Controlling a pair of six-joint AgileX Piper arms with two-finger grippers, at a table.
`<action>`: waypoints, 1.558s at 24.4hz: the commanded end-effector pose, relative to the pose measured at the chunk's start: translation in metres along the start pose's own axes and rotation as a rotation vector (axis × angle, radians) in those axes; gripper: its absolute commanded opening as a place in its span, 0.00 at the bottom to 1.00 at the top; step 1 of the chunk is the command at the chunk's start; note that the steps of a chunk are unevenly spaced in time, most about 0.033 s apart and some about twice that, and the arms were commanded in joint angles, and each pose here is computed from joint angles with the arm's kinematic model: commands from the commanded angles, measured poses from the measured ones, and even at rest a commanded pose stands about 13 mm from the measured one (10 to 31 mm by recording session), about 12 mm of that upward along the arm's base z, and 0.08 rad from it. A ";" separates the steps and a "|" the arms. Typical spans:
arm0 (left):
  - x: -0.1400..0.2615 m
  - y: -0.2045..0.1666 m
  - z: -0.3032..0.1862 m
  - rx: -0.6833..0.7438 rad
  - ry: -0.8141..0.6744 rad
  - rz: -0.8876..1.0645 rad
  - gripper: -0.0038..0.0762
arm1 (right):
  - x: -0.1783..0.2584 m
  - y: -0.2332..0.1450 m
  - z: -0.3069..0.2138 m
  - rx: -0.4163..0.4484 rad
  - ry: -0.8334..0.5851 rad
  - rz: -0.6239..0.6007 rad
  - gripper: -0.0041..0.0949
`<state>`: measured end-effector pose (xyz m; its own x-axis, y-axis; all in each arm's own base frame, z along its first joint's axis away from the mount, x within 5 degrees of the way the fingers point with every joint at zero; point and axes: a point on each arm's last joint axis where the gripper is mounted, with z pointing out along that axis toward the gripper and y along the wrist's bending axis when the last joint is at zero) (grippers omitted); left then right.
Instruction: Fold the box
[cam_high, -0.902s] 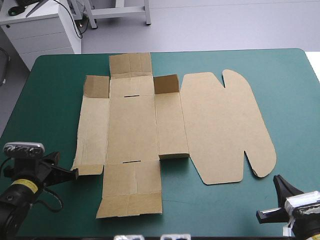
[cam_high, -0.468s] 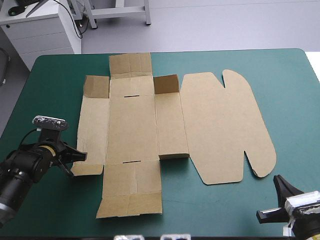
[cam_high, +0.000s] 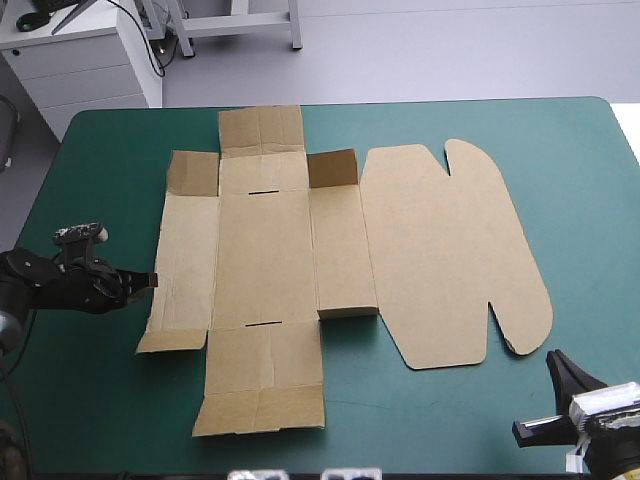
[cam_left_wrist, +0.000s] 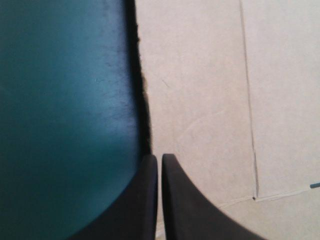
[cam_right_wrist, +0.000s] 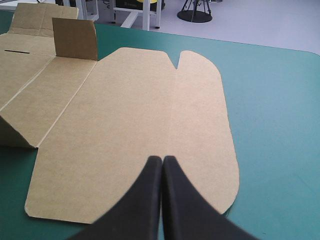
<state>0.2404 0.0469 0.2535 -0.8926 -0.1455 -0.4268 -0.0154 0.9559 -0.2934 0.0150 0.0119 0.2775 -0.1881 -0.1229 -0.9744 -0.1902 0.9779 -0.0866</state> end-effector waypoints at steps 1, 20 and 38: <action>-0.016 0.007 0.006 0.054 0.034 -0.034 0.07 | -0.014 -0.001 -0.009 0.031 -0.117 -0.008 0.03; -0.031 0.019 0.032 0.099 0.132 -0.082 0.42 | -0.014 -0.001 -0.009 0.031 -0.117 -0.008 0.03; -0.036 0.006 0.057 0.236 0.158 -0.220 0.57 | -0.014 -0.001 -0.009 0.031 -0.117 -0.008 0.03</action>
<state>0.2942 0.0495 0.2047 -0.9479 -0.2698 -0.1697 -0.1445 0.8383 -0.5257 0.0150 0.0119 0.2775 -0.1881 -0.1229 -0.9744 -0.1902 0.9779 -0.0866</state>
